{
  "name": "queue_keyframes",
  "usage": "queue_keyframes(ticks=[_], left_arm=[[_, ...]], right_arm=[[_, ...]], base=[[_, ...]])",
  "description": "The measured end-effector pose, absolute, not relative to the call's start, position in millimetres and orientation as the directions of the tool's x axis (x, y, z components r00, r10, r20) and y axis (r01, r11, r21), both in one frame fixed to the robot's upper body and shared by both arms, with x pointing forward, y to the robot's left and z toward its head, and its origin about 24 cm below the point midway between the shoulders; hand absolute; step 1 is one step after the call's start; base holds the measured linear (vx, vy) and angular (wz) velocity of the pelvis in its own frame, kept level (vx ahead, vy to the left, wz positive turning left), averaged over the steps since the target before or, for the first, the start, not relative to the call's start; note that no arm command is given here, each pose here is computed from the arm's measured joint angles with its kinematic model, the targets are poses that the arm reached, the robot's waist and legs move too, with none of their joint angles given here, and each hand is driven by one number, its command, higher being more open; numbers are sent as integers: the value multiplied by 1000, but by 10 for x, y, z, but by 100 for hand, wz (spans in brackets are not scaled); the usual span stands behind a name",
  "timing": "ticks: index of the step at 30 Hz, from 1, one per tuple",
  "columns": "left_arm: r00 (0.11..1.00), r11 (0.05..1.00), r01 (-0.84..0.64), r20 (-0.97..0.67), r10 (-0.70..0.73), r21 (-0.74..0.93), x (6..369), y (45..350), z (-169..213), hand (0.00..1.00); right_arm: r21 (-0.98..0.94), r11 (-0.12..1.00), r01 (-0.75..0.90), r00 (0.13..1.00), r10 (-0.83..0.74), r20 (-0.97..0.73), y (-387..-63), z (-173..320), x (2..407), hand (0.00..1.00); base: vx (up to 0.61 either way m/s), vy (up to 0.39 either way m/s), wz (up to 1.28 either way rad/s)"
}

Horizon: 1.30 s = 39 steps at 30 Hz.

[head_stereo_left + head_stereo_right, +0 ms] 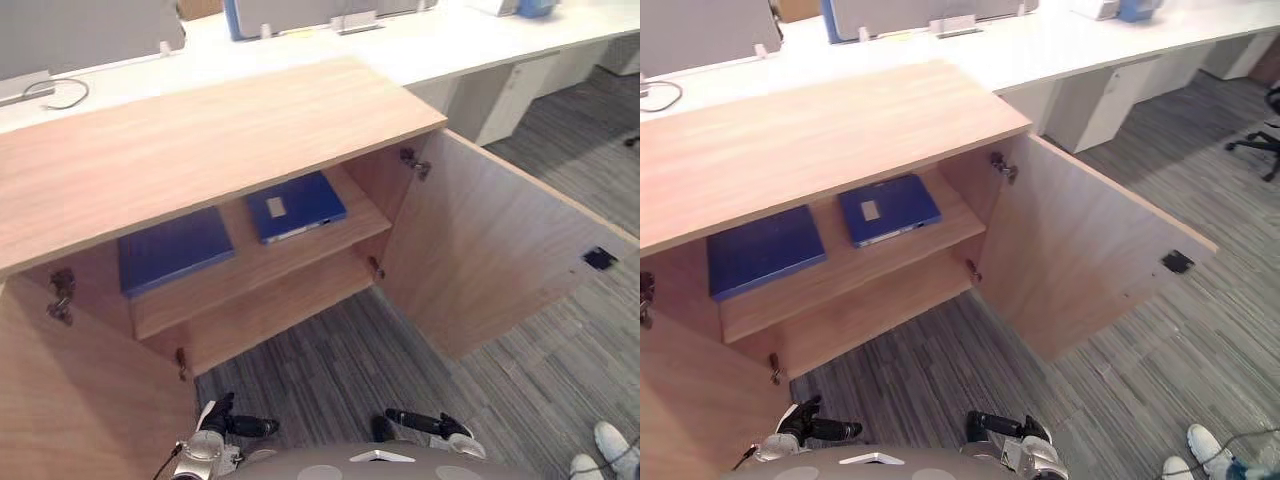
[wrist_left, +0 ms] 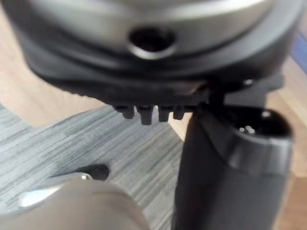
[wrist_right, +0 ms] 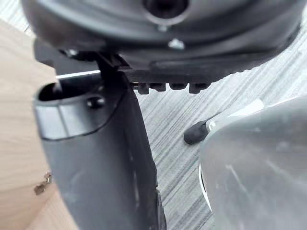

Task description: Walk over to the cabinet, pick up the folder, carry it to the office cabinet, place the folder inside the office cabinet, then close the office cabinet door

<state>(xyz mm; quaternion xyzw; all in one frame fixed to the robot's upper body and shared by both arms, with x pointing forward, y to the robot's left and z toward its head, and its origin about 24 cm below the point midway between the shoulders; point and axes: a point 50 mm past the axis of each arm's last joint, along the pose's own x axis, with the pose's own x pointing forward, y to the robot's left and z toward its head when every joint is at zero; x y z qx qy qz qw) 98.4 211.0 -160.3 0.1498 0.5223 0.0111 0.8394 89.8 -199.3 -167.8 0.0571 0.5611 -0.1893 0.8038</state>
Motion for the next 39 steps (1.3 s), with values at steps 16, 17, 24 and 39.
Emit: queue_keyframes(ticks=[16, 17, 24, 39], left_arm=[[398, 967, 11, -889, 228, 253, 854, 2176, -1633, 100], [398, 968, 11, -890, 225, 249, 855, 2159, -1636, 100], [392, 968, 66, -899, 196, 240, 851, 2135, -1646, 100], [400, 955, 120, -893, 204, 272, 867, 2199, -1628, 100]], right_arm=[[-96, 929, 358, 365, -234, -901, -1944, -1629, 1034, 100], [-97, 921, 378, 365, -244, -899, -1977, -1625, 1007, 100], [-83, 839, 538, 290, -276, -916, -2102, -1663, 869, 100], [-126, 844, 522, 189, -258, -948, -2106, -1729, 543, 100]], base=[[-23, 14, -76], [-31, -52, -42], [-36, -98, -47], [-9, 3, -12]])
